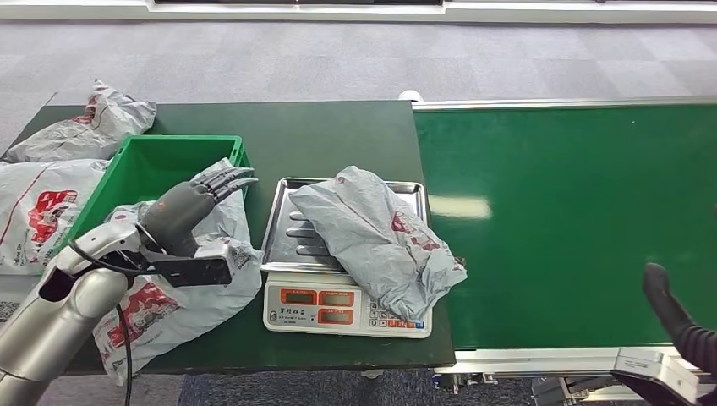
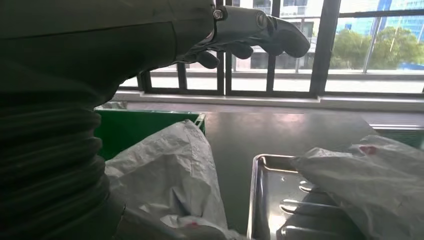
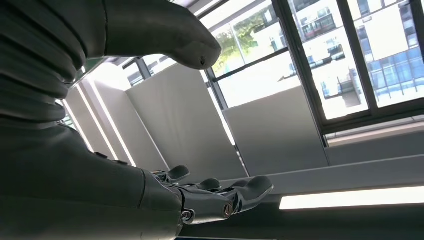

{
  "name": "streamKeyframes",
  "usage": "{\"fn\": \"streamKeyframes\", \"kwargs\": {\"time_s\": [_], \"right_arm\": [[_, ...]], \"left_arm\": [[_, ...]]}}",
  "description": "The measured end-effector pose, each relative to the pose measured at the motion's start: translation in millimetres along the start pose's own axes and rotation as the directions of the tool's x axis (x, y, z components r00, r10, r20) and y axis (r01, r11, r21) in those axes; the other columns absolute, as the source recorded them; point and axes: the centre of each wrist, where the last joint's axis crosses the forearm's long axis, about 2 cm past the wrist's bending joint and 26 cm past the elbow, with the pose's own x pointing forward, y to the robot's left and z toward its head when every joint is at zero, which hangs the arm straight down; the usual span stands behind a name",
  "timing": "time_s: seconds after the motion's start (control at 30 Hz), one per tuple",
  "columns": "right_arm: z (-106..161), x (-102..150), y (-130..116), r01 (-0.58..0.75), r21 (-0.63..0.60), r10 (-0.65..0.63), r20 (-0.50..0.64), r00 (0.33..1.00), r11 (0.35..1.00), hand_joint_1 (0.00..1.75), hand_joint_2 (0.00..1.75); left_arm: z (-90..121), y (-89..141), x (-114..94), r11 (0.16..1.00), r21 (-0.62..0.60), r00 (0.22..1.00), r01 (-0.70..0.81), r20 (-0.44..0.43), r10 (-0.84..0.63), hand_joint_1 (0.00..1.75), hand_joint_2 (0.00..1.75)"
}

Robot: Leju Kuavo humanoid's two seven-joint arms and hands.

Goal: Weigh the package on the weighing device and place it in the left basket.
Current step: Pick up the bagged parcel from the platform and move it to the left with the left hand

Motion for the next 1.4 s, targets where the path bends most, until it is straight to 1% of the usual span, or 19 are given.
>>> {"fn": "streamKeyframes", "kwargs": {"time_s": [0.07,0.13,0.27,0.33,0.43,0.53,0.7,0.83,0.93,1.03,1.13,1.27,1.4], "right_arm": [[0.5,-2.6,-2.9,0.005,0.006,-0.005,-0.002,1.0,1.0,0.0,1.75],[2.4,-5.0,-6.9,0.008,0.02,-0.008,-0.004,1.0,1.0,0.0,1.75],[8.7,-7.1,-19.2,0.012,0.044,-0.012,-0.006,1.0,0.999,0.0,1.75],[11.4,-7.5,-27.9,0.022,0.053,-0.021,-0.006,1.0,0.998,0.0,1.75],[12.3,-8.6,-42.8,0.027,0.075,-0.028,0.006,1.0,0.997,0.0,1.75],[12.5,-9.1,-52.6,0.017,0.083,-0.018,0.019,1.0,0.996,0.0,1.75],[16.1,-8.7,-54.7,-0.025,0.064,0.024,0.022,0.999,0.998,0.0,1.75],[17.1,-8.3,-54.7,-0.054,0.028,0.053,0.012,0.999,0.998,0.0,1.75],[18.4,-7.3,-52.8,-0.068,0.023,0.068,0.01,0.998,0.997,0.0,1.75],[20.3,-5.8,-48.7,-0.073,0.023,0.073,0.007,0.997,0.997,0.0,1.75],[21.1,-4.5,-39.8,-0.079,0.022,0.078,0.008,0.997,0.997,0.0,1.75],[20.4,-2.1,-16.0,-0.057,0.024,0.057,0.0,0.998,0.998,0.0,1.75],[14.1,-0.4,9.7,-0.028,0.011,0.028,-0.014,1.0,1.0,0.0,1.75]], "left_arm": [[-12.4,27.6,4.4,1.0,-0.015,1.0,-0.001,0.017,0.001,0.0,1.75],[-27.5,53.0,13.7,1.0,-0.019,0.999,0.006,0.038,-0.005,0.0,1.75],[-64.1,93.8,45.1,1.0,-0.031,0.996,0.004,0.093,-0.001,0.0,1.75],[-80.8,104.5,62.3,0.999,-0.042,0.992,0.0,0.123,0.005,0.0,1.75],[-101.3,105.8,83.5,0.997,-0.072,0.986,0.003,0.166,0.009,0.0,1.75],[-117.7,95.6,97.5,0.994,-0.107,0.98,0.001,0.199,0.02,0.0,1.75],[-139.6,66.1,111.3,0.982,-0.187,0.969,-0.002,0.244,0.048,0.0,1.75],[-153.7,32.1,119.5,0.962,-0.273,0.959,-0.009,0.269,0.085,0.0,1.75],[-161.2,4.2,126.7,0.944,-0.329,0.95,-0.024,0.285,0.124,0.0,1.75],[-166.9,-16.9,134.8,0.928,-0.37,0.943,-0.032,0.295,0.151,0.0,1.75],[-172.0,-31.4,144.6,0.918,-0.395,0.936,-0.031,0.31,0.165,0.0,1.75],[-178.9,-49.2,162.5,0.912,-0.41,0.927,-0.019,0.334,0.17,0.0,1.75],[-184.7,-64.1,176.3,0.914,-0.405,0.92,-0.015,0.353,0.171,0.0,1.75]]}}
